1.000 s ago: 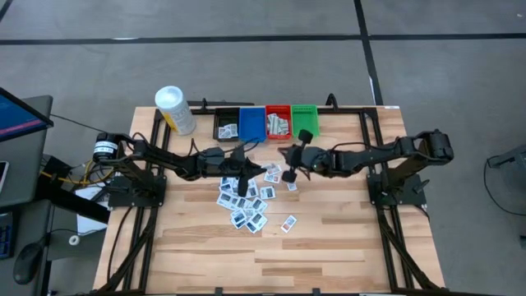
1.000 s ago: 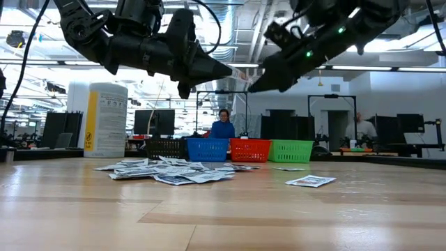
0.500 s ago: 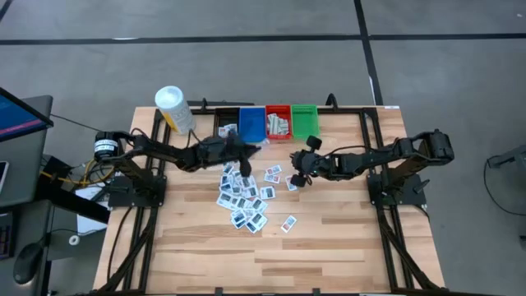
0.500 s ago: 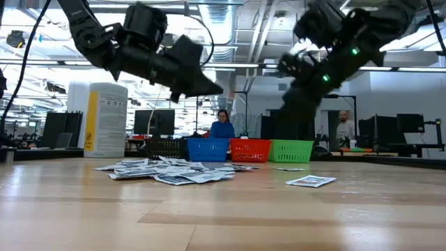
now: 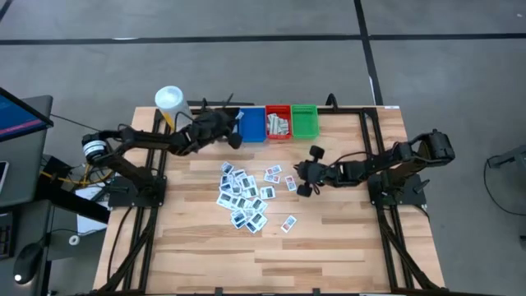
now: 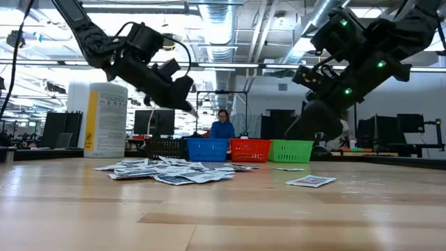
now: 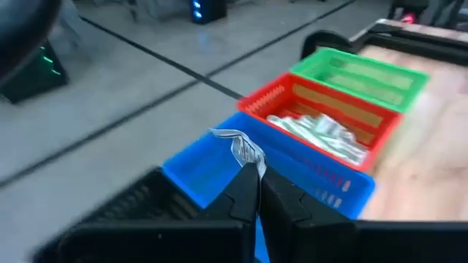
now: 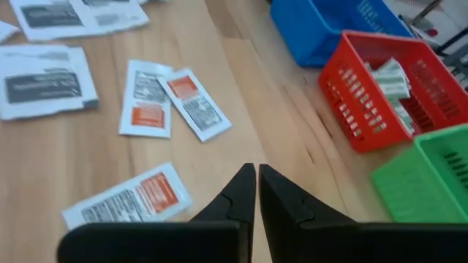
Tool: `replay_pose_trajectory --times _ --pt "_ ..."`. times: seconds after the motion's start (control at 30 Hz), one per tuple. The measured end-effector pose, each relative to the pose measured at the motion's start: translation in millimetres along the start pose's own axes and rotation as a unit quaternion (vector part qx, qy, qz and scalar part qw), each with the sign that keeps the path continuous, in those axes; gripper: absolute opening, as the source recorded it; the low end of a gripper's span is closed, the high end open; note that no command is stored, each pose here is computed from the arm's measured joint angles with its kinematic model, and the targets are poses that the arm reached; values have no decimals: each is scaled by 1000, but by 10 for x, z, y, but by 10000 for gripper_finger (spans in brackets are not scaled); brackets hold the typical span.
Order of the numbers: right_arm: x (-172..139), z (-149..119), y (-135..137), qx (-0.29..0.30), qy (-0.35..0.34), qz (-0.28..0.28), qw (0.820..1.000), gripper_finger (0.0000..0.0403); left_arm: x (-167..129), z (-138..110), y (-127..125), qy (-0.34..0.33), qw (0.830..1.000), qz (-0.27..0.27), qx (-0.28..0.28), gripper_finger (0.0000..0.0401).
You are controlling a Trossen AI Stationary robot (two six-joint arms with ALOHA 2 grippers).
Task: Pick & Place First Aid Supplies
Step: Put the orange ointment pack into the black bin
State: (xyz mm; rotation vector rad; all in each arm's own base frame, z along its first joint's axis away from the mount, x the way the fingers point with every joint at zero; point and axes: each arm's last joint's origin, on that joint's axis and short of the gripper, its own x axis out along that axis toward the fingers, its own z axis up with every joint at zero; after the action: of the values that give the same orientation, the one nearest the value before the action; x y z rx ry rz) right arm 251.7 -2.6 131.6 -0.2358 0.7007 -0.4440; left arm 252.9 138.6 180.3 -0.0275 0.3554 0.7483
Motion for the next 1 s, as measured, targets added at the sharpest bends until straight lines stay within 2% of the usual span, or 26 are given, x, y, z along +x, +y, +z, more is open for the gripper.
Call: replay_pose_trajectory --times 0.1,0.3,0.4,0.63,0.83,1.0 --pt "-2 13 4 2 -7 2 1000 16 -10 7 74 9 999 26 34 15" --pt "-1 15 13 8 -8 21 1000 22 27 -102 239 62 996 54 36 37" --pt "-3 34 20 13 -17 32 999 27 31 -111 268 65 996 59 33 54" --pt "-6 40 45 13 -21 77 997 53 15 -107 180 61 997 48 -20 89" --pt "-7 1 73 5 -14 118 993 85 -67 -101 -154 57 997 -34 -42 92" --pt "-13 -89 79 -1 -2 120 993 117 -242 -104 -585 48 992 -113 -20 92"
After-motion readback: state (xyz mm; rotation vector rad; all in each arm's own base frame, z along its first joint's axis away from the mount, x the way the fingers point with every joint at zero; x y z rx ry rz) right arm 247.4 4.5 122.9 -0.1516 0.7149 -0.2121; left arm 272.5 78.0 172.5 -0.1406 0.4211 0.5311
